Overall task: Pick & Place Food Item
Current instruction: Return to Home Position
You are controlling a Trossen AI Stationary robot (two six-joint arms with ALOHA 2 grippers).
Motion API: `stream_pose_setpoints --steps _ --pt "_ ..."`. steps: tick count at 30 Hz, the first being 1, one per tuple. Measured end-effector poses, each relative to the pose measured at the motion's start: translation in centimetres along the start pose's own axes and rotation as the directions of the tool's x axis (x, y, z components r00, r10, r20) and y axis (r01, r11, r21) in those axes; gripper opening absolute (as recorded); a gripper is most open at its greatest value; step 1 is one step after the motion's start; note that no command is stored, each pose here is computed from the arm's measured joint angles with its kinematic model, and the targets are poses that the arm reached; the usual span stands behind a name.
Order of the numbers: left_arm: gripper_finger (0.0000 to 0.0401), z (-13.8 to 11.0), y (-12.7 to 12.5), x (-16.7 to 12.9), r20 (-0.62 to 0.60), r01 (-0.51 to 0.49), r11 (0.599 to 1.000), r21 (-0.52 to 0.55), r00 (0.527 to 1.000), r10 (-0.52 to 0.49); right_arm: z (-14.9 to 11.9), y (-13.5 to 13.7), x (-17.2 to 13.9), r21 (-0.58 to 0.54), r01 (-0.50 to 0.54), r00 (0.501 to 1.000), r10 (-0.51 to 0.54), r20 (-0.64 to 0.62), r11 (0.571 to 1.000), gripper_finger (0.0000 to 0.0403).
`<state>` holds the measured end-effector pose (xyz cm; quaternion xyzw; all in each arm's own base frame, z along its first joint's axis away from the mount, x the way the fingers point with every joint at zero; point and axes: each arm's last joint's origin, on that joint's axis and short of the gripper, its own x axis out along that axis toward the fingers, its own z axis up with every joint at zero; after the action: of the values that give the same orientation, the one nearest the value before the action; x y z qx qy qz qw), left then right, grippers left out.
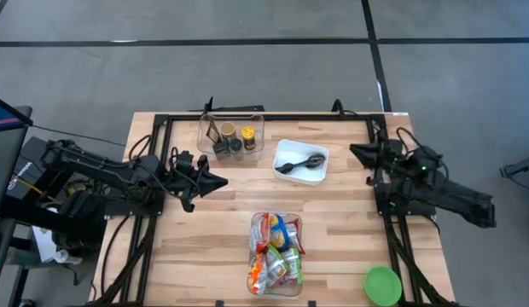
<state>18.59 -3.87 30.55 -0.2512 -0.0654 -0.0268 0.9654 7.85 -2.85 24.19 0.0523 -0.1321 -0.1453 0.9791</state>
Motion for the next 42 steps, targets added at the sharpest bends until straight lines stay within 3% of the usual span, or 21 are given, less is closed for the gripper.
stream_pose_setpoints --steps 4,12,15,20,25,32,42 --pt "0.0000 0.0 0.0 0.0 0.001 -0.001 0.998 0.056 1.000 0.001 -1.5 -0.3 0.2 0.007 -0.004 1.000 0.004 0.026 1.000 0.0040" --pt "0.0000 0.0 0.0 0.0 0.001 -0.001 0.997 0.080 1.000 0.001 -4.2 -0.7 0.3 0.018 0.012 0.998 -0.011 -0.066 1.000 0.0040" --pt "0.0000 0.0 0.0 0.0 0.001 -0.001 0.997 0.079 1.000 0.001 -4.8 -0.8 0.2 0.070 0.026 0.993 -0.018 -0.114 0.997 0.0040" --pt "0.0000 1.5 0.1 -0.4 0.102 0.006 0.995 0.097 0.995 -0.016 -5.5 -0.9 0.1 0.101 0.049 0.982 -0.029 -0.188 0.994 0.0040" --pt "0.0000 4.2 0.1 -3.1 0.239 0.006 0.994 0.108 0.971 -0.032 -5.8 -0.9 0.1 0.101 0.057 0.975 -0.033 -0.217 0.993 0.0040" --pt "0.0000 6.7 -0.3 -8.3 0.362 -0.021 0.963 0.270 0.929 -0.081 -5.8 -0.9 0.1 0.101 0.057 0.976 -0.033 -0.217 0.993 0.0040" --pt "0.0000 7.4 0.1 -14.1 0.423 -0.068 0.929 0.364 0.900 -0.099 -5.8 -0.9 0.1 0.101 0.056 0.976 -0.033 -0.216 0.993 0.0040"
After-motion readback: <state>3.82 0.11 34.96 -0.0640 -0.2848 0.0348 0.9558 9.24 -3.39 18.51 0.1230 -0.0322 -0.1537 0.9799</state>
